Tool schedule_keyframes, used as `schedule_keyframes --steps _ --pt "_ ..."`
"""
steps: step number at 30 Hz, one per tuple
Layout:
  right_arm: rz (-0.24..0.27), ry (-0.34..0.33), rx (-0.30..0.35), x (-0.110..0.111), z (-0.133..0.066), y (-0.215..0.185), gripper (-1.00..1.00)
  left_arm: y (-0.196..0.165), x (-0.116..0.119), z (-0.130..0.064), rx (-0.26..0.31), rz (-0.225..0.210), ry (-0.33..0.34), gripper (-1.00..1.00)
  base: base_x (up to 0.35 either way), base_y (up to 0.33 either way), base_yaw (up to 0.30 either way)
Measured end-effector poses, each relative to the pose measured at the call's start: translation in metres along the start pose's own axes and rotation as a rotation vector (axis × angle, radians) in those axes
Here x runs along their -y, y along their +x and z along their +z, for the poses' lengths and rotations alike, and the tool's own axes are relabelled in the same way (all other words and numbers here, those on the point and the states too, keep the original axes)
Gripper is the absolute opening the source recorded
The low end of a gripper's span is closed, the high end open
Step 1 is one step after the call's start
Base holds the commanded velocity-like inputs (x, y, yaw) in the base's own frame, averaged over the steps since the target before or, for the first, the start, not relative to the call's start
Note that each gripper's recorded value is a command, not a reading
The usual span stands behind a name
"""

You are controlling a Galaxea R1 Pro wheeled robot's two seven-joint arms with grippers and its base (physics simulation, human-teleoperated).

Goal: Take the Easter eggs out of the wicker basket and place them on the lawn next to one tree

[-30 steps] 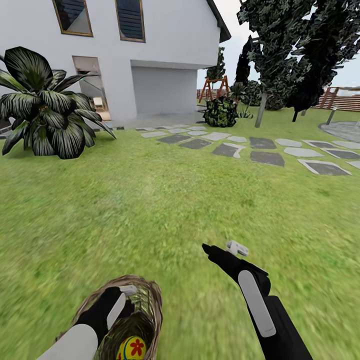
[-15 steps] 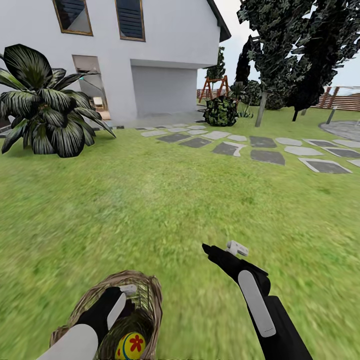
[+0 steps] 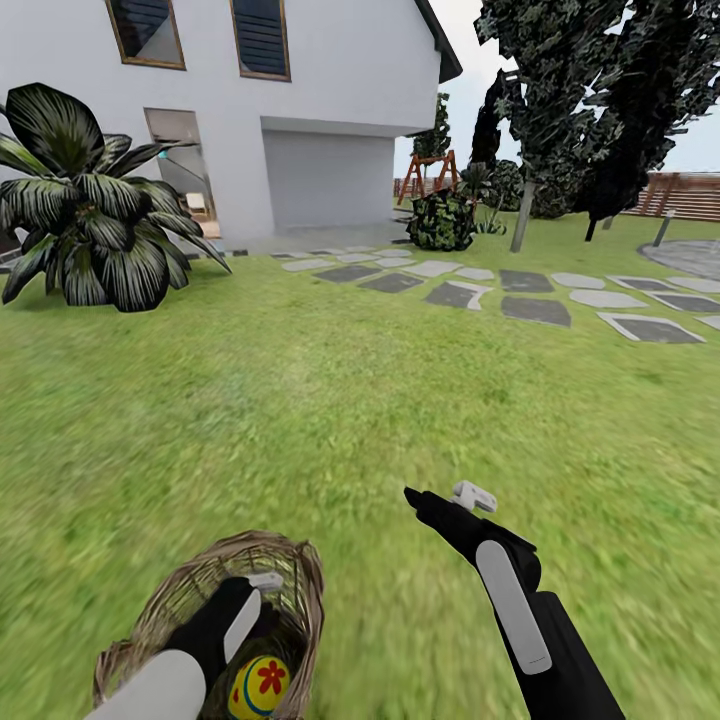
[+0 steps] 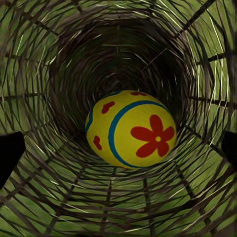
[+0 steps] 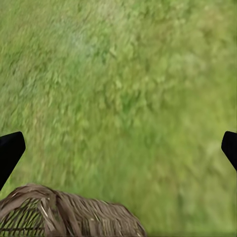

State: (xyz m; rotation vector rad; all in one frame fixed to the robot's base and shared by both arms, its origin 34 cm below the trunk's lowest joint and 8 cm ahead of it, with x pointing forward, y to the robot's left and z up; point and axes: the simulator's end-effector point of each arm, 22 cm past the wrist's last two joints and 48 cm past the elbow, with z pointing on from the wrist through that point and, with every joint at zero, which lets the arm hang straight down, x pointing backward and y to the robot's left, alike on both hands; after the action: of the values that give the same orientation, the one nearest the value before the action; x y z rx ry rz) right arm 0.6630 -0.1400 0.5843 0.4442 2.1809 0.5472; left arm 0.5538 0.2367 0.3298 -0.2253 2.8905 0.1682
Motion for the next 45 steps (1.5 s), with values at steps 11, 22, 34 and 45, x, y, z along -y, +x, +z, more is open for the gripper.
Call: schedule_keyframes --steps 11,22,34,45 --pt "0.0 0.0 0.0 0.014 0.009 0.019 1.0 0.012 0.004 0.022 0.002 0.001 0.002 1.0 0.0 0.0 0.0" --pt "-0.001 -0.003 0.006 0.026 0.018 0.037 1.0 0.024 0.005 0.045 0.002 0.0 0.002 1.0 0.0 0.0 0.0" --pt "0.001 0.0 0.002 0.041 0.028 0.057 1.0 0.037 0.006 0.068 0.002 0.0 0.001 1.0 0.0 0.0 0.0" --pt "0.011 0.021 -0.034 0.054 0.043 0.075 1.0 0.05 0.009 0.086 -0.024 0.001 -0.002 1.0 0.0 0.0 0.0"
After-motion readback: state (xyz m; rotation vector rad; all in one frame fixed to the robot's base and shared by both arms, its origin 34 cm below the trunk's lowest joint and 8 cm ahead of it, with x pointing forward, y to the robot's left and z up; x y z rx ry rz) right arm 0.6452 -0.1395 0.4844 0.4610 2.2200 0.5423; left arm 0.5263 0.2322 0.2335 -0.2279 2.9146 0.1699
